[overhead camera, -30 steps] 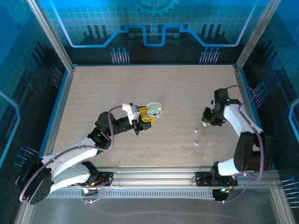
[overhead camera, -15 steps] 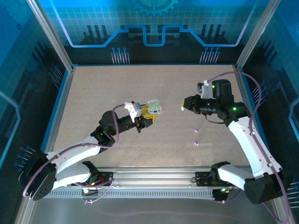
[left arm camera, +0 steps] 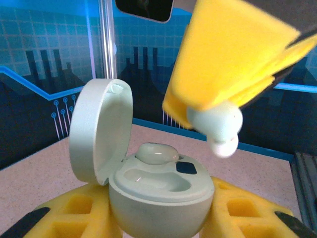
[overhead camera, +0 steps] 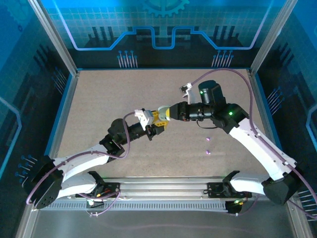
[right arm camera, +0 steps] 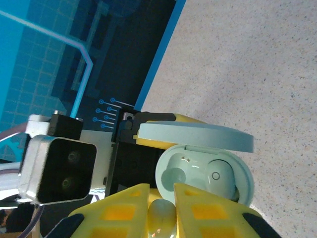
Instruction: Insert wireless bluetooth earbuds into charging case
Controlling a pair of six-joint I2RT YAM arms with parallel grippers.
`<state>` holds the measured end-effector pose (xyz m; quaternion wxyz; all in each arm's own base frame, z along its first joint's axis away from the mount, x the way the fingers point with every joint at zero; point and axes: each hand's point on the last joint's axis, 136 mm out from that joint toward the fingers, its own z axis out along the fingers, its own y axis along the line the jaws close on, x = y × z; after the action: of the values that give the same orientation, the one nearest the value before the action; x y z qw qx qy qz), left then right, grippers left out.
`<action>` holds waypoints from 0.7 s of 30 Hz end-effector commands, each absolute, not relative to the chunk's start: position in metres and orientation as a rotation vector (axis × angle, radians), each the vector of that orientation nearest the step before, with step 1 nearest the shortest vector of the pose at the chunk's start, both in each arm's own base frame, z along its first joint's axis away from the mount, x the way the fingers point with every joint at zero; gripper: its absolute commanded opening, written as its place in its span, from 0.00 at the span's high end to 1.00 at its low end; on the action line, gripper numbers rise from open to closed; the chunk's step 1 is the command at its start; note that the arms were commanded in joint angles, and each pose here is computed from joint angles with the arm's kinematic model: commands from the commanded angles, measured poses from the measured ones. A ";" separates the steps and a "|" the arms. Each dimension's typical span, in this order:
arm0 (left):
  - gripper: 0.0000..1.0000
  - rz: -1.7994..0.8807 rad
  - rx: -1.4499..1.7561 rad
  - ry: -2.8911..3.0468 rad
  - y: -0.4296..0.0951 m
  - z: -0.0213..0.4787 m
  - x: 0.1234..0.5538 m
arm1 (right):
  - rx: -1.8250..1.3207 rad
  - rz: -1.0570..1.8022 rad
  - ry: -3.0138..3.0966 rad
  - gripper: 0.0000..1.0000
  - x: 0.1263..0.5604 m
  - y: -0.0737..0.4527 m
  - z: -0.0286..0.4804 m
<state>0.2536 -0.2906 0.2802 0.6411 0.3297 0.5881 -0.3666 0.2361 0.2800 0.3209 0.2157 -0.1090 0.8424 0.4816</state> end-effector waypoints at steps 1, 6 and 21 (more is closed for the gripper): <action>0.74 -0.802 0.731 1.267 -0.290 0.296 0.254 | -0.309 1.341 2.268 0.81 0.241 0.291 0.339; 0.74 -0.802 0.735 1.267 -0.290 0.296 0.253 | -0.297 1.347 2.245 0.81 0.243 0.296 0.343; 0.74 -0.809 0.739 1.254 -0.292 0.301 0.251 | -0.263 1.305 2.259 0.81 0.249 0.300 0.337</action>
<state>0.2528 -0.2913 0.2854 0.6508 0.3273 0.5805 -0.3637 0.2466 0.2939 0.3241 0.2418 -0.0912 0.8399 0.4773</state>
